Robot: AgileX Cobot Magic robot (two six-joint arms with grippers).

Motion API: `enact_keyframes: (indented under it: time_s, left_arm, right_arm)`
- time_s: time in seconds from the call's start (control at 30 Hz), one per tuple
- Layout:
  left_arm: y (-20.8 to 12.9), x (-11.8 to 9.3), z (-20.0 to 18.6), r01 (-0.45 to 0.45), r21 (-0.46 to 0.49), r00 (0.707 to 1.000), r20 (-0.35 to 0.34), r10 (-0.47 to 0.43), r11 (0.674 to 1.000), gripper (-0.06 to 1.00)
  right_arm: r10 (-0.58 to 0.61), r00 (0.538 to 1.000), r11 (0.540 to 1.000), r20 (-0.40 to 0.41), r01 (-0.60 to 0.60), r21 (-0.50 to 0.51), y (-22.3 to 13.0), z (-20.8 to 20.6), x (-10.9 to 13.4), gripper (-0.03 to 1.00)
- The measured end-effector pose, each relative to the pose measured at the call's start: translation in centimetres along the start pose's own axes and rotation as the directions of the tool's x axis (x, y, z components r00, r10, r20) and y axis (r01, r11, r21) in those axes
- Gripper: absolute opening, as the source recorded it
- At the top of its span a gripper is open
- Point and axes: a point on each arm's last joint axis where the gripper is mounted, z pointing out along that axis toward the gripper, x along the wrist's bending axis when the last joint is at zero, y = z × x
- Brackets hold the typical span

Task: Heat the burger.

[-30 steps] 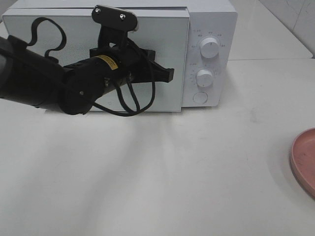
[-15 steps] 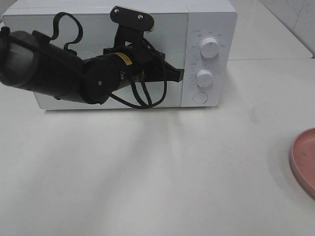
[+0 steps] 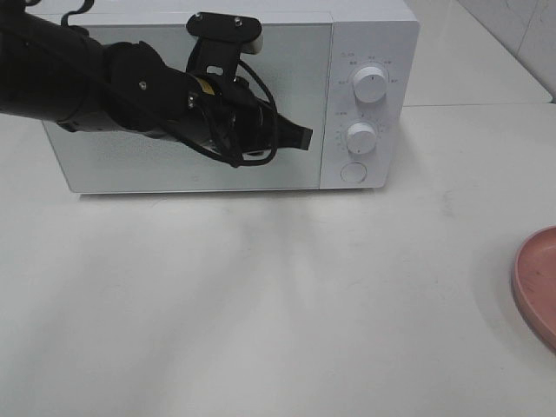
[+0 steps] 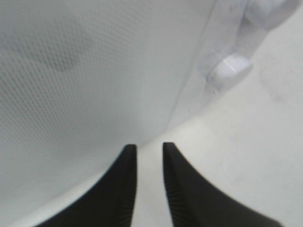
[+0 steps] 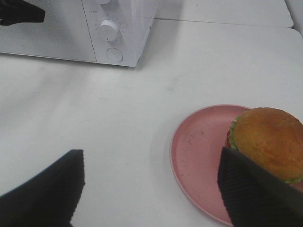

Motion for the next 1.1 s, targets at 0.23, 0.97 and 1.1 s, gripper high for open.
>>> enact_keyframes:
  time_s: [0.23,0.97,1.1]
  left_arm:
    - [-1.9,-0.9,-1.5,0.015,0.296,0.996,0.078,-0.039,0.955,0.90]
    - [0.0,4.6,-13.8,0.146,0.644,0.978,0.020,-0.207,0.751,0.99]
    - [0.8,8.1,-17.7,0.257,0.602,0.962,-0.084,-0.261,0.756,0.99]
  right_arm:
    - [0.000,1.000,1.000,0.000,0.000,0.000,0.0,0.0,0.0,0.75]
    - [0.000,1.000,1.000,0.000,0.000,0.000,0.0,0.0,0.0,0.75]
    - [0.000,1.000,1.000,0.000,0.000,0.000,0.0,0.0,0.0,0.75]
